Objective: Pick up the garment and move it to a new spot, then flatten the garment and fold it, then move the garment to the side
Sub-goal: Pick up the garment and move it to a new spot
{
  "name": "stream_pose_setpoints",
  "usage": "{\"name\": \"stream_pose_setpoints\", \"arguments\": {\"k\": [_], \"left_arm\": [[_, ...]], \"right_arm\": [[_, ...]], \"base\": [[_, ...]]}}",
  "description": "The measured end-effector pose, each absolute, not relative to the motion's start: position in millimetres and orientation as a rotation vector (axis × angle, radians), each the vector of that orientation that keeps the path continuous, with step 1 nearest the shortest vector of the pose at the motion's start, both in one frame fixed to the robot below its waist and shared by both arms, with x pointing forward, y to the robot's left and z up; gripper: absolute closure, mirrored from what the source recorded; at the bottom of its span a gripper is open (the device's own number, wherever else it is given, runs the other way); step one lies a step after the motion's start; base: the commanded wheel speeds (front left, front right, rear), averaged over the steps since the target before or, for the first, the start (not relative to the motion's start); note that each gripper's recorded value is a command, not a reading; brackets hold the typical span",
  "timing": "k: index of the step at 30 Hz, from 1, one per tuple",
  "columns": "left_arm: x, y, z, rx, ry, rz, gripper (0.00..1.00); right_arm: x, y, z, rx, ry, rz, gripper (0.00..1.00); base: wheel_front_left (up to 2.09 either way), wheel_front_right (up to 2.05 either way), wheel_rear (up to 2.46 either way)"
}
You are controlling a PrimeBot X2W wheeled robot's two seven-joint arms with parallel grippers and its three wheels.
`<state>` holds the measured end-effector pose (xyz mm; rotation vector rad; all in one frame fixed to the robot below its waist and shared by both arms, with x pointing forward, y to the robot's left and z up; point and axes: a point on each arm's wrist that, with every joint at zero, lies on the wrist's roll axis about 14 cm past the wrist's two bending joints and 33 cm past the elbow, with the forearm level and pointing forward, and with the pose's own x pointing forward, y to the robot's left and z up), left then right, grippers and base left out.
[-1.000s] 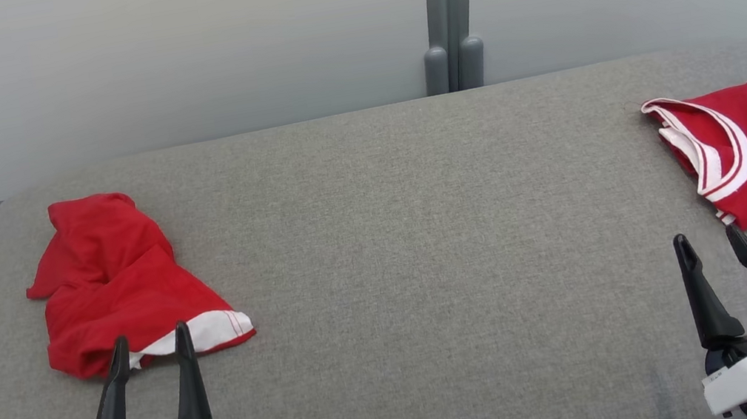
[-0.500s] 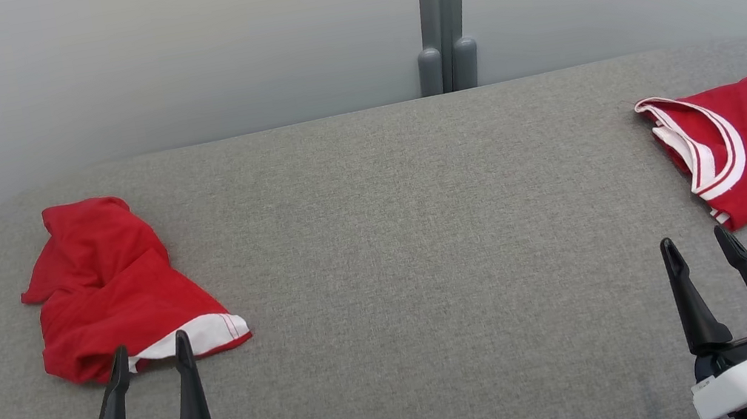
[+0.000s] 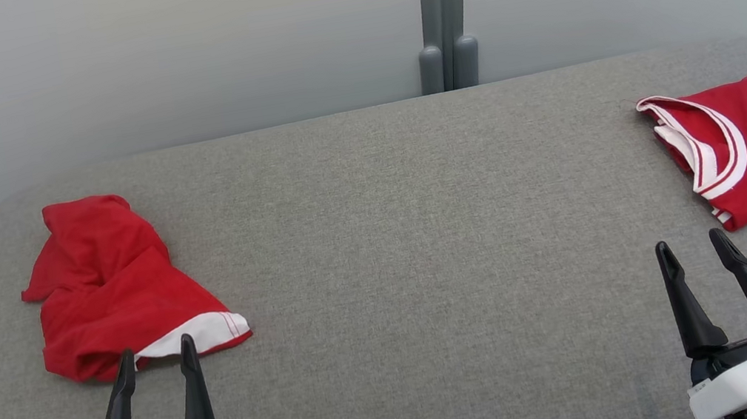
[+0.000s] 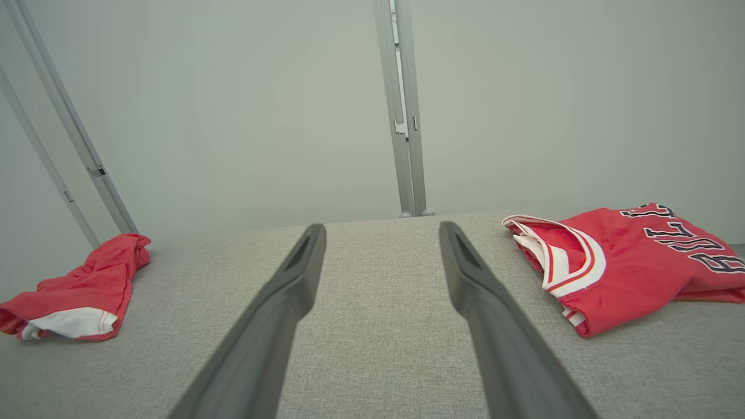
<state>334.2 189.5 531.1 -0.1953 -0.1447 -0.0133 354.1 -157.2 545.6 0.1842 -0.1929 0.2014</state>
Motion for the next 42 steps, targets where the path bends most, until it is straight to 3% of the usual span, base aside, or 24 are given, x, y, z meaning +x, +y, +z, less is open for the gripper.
{"name": "stream_pose_setpoints", "arguments": {"k": [20, 42], "left_arm": [[316, 222, 525, -0.181, -0.136, 0.097, 0.0], [264, 284, 523, -0.164, -0.128, 0.313, 0.0]], "right_arm": [[365, -125, 544, 0.194, -0.178, 0.297, 0.0], [375, -43, 539, 0.229, -0.13, 0.53, 0.0]], "base": [[0.0, 0.0, 0.0], [0.0, 0.0, 0.0]]}}
